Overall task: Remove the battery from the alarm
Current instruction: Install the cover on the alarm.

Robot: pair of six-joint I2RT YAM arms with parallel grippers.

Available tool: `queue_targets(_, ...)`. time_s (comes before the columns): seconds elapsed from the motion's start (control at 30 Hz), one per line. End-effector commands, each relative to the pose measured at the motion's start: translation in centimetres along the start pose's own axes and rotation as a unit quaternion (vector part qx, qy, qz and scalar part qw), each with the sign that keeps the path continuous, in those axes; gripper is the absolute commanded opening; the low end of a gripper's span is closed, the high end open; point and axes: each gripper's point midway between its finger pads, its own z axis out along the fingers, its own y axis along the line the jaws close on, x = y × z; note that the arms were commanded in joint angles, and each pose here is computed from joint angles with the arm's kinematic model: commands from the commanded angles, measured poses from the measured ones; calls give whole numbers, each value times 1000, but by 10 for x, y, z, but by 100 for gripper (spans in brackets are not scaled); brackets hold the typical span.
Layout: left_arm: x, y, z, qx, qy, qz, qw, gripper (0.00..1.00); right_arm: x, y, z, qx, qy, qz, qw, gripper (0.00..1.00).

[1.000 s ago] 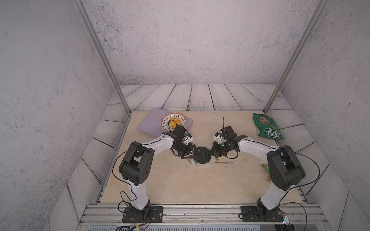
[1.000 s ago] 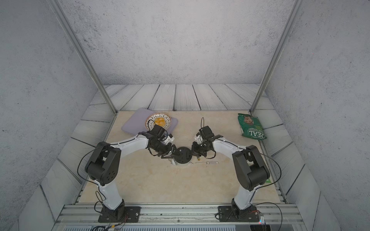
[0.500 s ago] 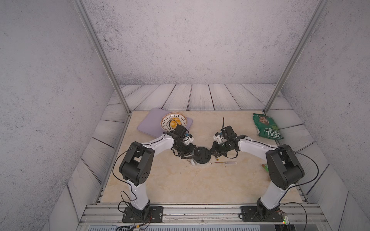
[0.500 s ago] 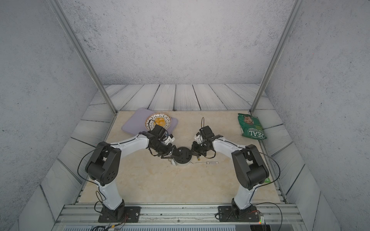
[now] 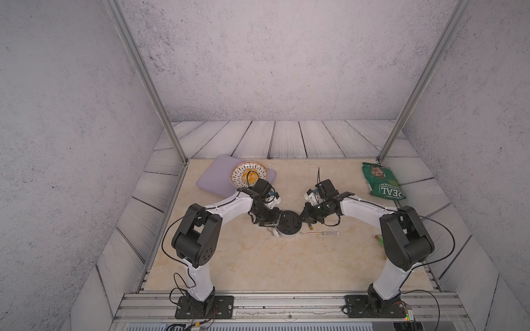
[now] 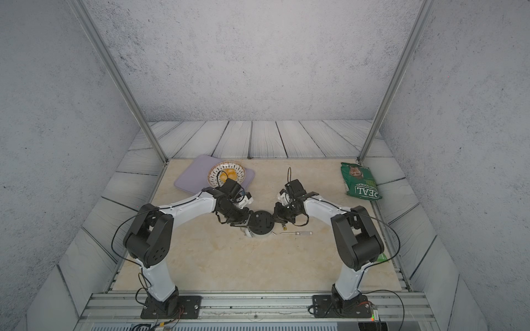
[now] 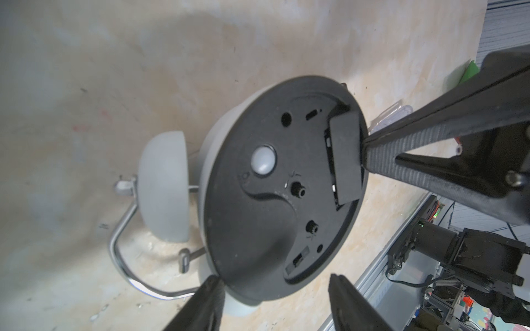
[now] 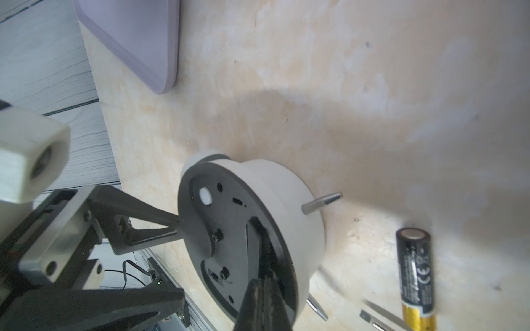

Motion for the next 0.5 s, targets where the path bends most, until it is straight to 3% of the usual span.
queue_targets(0.0, -2, -8, -9, -5, -6, 22, 1000, 64, 5, -1, 1, 6, 19, -6, 1000, 0)
queue_targets(0.47, -3, -10, -8, 1, -7, 21, 1000, 64, 0, 0, 0, 7, 8, -3, 1000, 0)
